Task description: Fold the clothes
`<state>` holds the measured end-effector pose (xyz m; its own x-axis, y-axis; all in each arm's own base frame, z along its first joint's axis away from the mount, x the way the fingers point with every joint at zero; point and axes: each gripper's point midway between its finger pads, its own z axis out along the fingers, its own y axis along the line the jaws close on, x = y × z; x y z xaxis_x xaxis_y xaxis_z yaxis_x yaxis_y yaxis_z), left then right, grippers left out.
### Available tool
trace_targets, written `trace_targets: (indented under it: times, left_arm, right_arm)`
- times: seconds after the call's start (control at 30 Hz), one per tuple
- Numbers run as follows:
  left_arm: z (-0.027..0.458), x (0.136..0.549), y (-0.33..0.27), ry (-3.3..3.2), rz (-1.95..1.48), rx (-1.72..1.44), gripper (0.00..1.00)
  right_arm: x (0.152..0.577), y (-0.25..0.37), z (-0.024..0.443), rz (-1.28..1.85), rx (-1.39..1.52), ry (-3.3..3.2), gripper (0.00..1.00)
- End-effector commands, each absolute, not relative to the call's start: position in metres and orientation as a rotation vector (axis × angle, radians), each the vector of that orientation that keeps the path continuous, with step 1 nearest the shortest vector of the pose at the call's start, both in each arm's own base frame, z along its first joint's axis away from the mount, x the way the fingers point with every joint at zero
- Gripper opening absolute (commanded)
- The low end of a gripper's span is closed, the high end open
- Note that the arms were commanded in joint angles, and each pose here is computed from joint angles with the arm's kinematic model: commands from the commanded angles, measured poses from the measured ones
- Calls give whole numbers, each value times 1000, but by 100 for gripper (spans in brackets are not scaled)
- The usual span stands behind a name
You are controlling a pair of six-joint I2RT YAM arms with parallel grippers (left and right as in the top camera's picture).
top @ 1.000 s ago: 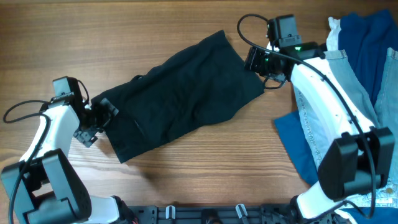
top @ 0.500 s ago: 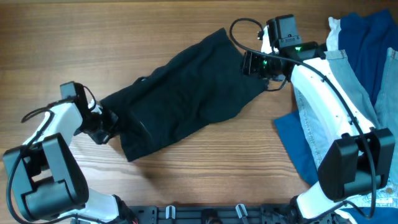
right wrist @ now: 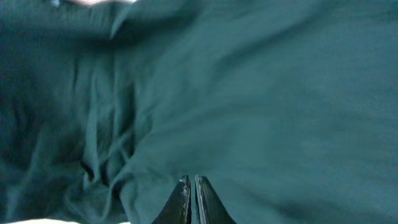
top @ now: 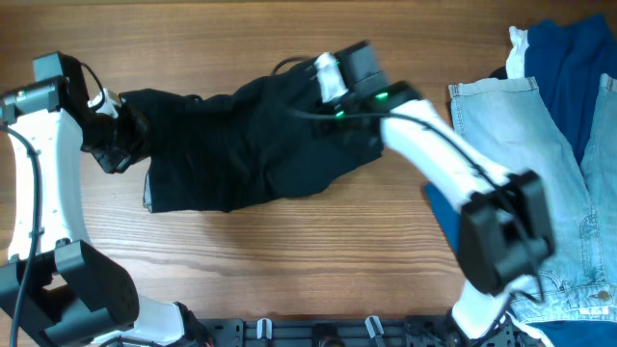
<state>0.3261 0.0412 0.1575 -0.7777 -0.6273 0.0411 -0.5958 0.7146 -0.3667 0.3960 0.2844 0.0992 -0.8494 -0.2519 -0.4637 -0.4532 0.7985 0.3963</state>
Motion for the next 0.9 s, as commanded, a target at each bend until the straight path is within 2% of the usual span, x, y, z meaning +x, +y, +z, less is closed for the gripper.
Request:
trace_targets:
  times: [0.0,0.2,0.3,0.4,0.53,0.7,0.77,0.87]
  left_arm:
    - [183,335,35,2771,-616,-917,4]
    - [192,340,20,2742,-767,-888,4]
    - [198,343,21,2725,-763,-874,4]
    - [209,350,17,2689,-811,-843,4]
    - [209,350,17,2689,-813,-841,4]
    - [208,352,21,2684,-787,-841,4]
    - [208,352,21,2684,-787,-841,4]
    - [208,352,21,2684,-788,-840,4]
  right_arm:
    - [353,352,56,923,-747,2615,4]
    - [294,431,-17,1006,-836,2666,4]
    - [265,458,-17,1056,-948,2614,4]
    - [254,477,-7,1089,-1005,2543,4]
    - [280,468,17,1077,-978,2497,4]
    - [370,385,104,834,-695,2456,4]
    - [394,336,105,676,-578,2520,4]
    - [398,272,71,502,-465,2706,4]
